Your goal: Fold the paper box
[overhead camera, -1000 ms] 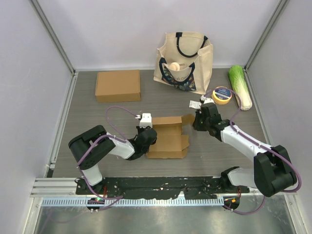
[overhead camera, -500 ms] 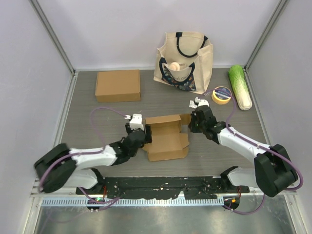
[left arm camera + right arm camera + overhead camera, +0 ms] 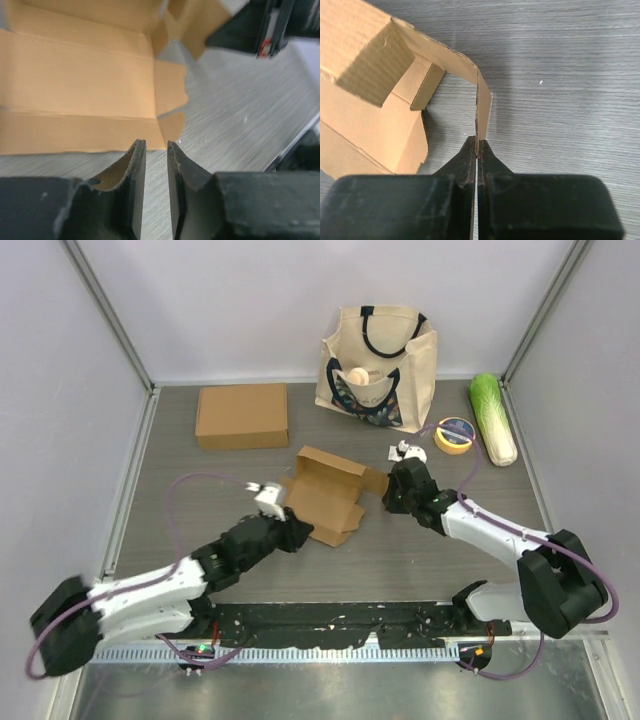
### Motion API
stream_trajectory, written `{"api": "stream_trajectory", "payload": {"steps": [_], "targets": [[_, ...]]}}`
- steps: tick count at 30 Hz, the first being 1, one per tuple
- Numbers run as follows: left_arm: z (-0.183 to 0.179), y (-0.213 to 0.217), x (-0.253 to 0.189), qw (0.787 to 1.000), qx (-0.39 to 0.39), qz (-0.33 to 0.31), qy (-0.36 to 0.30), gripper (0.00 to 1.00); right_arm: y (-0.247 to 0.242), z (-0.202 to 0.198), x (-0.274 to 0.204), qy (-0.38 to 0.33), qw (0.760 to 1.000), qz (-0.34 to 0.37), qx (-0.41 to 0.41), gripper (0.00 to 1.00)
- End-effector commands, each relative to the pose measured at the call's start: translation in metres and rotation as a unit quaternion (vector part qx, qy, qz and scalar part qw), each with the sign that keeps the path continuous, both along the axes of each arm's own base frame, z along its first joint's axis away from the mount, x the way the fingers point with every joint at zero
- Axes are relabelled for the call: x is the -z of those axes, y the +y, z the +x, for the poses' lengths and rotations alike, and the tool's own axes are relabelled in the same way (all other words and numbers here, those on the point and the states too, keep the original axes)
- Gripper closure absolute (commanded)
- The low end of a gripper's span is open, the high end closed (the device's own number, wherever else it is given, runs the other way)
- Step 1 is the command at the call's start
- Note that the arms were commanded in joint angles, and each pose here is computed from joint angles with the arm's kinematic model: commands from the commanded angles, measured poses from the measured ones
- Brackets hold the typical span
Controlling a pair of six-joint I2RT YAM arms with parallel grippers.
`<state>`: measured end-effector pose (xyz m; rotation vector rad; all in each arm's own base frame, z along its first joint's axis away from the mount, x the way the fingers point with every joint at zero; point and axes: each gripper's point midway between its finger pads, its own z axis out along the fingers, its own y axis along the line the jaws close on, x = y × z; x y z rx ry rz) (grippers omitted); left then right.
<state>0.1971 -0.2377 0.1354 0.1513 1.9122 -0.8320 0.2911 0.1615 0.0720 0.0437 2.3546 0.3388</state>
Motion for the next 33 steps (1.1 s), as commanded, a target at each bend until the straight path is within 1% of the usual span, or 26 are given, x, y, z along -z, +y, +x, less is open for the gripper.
{"api": "stream_trajectory", "payload": {"steps": [1,2,3,5,6,7,10,16,21,22,24,28,30,33], "targets": [[0.001,-0.081,-0.010,0.991,0.129,-0.020,-0.003,0.83,0.016,0.018,-0.018,-0.030,0.999,0.017,0.017,0.99],[0.011,-0.101,-0.003,0.991,0.134,-0.023,-0.001,0.85,0.018,0.017,-0.017,-0.028,0.999,0.014,0.015,0.99],[0.016,-0.110,-0.002,0.990,0.137,-0.028,0.001,0.87,0.019,0.017,-0.017,-0.028,0.999,0.014,0.015,0.99],[0.027,-0.130,-0.004,0.990,0.136,-0.031,-0.002,0.94,0.020,0.018,-0.017,-0.030,0.999,0.010,0.015,0.99],[0.035,-0.131,0.016,0.993,0.117,-0.015,0.013,0.97,0.020,0.018,-0.017,-0.032,0.999,0.006,0.014,0.99],[0.041,-0.134,0.014,0.994,0.106,-0.024,0.009,1.00,0.019,0.017,-0.017,-0.033,0.999,0.001,0.014,0.99],[0.051,-0.124,0.036,0.998,0.067,-0.005,0.020,1.00,0.019,0.018,-0.018,-0.033,0.999,-0.006,0.013,0.99],[0.065,-0.110,0.068,0.998,0.023,0.034,0.049,1.00,0.021,0.017,-0.023,-0.033,0.999,-0.005,0.007,0.99],[0.079,-0.111,0.091,0.997,0.008,0.051,0.054,1.00,0.027,0.015,-0.022,-0.033,0.999,-0.009,0.002,0.99],[0.078,-0.112,0.102,0.996,0.011,0.061,0.063,1.00,0.029,0.014,-0.021,-0.030,1.000,-0.010,0.000,0.99],[0.078,-0.118,0.106,0.996,0.017,0.057,0.071,1.00,0.038,0.013,-0.023,-0.026,1.000,0.000,0.000,0.99],[0.075,-0.116,0.113,0.995,0.013,0.051,0.079,1.00,0.059,0.008,-0.026,-0.014,0.999,0.037,0.010,0.99],[0.075,-0.115,0.115,0.995,0.013,0.052,0.080,1.00,0.063,0.007,-0.025,-0.008,0.997,0.058,0.050,0.99],[0.073,-0.116,0.115,0.995,0.018,0.048,0.081,1.00,0.071,0.009,-0.015,0.001,0.992,0.093,0.085,0.97]]}}
